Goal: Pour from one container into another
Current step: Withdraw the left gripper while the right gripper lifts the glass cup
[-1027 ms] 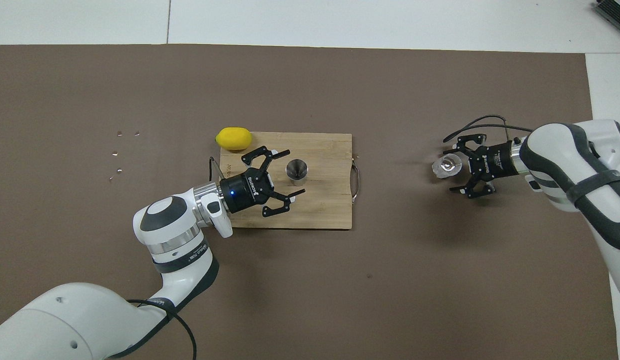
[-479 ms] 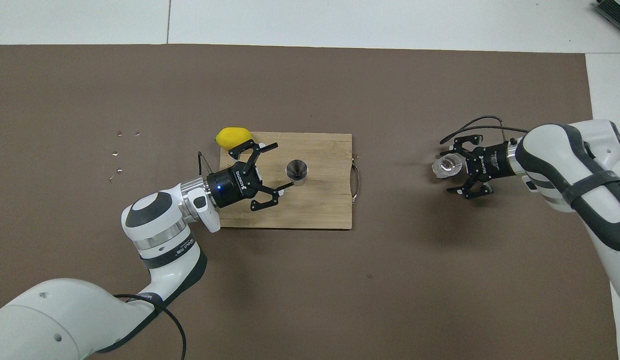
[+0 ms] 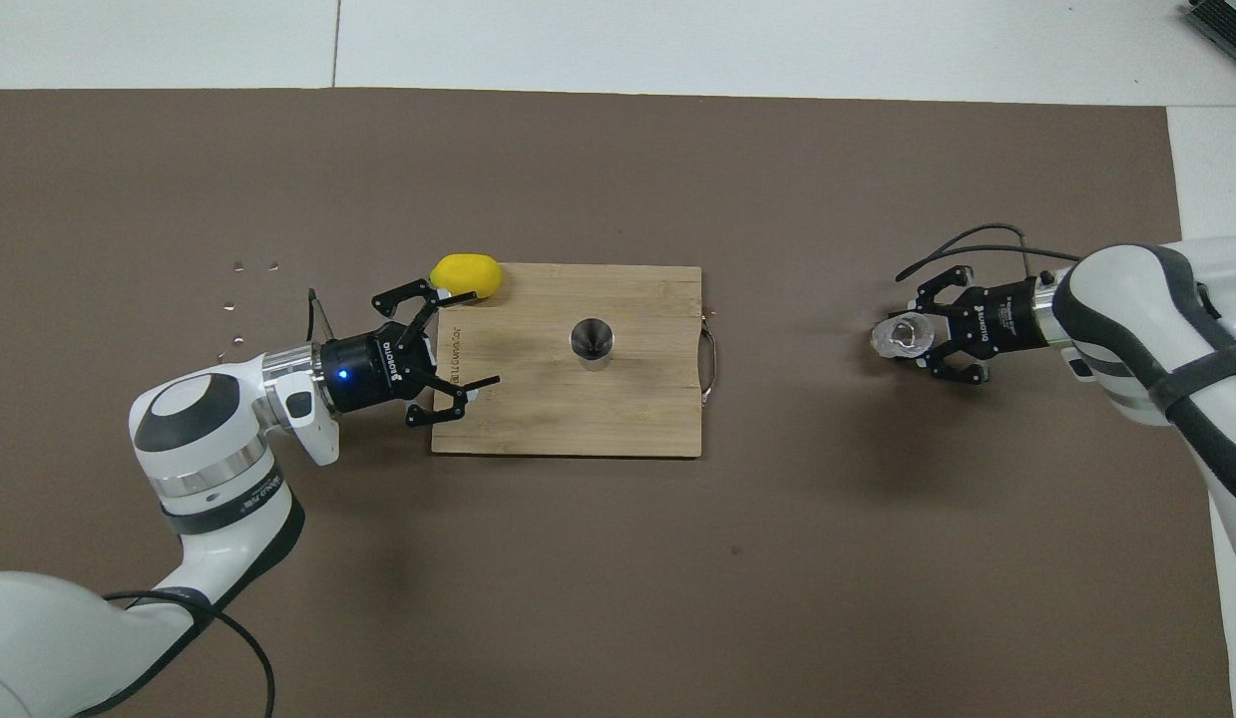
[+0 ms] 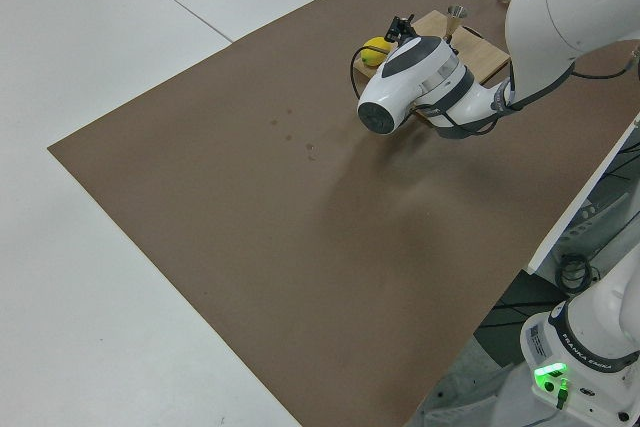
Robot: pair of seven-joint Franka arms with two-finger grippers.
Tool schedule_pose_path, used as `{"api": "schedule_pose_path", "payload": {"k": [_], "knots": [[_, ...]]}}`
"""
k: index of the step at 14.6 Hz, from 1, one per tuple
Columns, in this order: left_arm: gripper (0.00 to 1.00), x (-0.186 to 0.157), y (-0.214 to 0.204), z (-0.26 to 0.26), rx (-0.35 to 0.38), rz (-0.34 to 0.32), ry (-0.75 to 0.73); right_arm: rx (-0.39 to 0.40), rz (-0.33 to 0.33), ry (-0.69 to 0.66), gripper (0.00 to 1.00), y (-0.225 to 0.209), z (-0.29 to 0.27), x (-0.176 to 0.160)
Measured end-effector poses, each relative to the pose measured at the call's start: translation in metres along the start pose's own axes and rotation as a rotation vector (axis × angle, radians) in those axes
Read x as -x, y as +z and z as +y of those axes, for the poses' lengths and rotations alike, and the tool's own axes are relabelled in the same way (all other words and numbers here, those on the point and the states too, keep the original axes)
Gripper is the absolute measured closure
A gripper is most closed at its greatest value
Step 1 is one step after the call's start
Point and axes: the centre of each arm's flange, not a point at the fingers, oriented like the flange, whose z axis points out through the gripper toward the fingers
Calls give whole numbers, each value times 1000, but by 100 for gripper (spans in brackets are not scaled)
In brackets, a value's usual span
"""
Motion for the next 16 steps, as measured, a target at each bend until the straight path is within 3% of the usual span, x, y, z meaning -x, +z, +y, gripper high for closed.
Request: {"api": "schedule_pose_path", "payload": {"k": [4,9,13,16], "knots": [[0,0,-66,-14,74,-43,61,-22,8,23,49,-18,-6,24],[0,-2,-151,-27,177,-112,115,-24,10,93,49,-31,-16,85],[0,-16,-211,-49,270,-233,168,7,31,119,49,-18,-21,127],[0,-39,-242,-74,342,-362,205,30,69,113,49,-10,-29,155]]}}
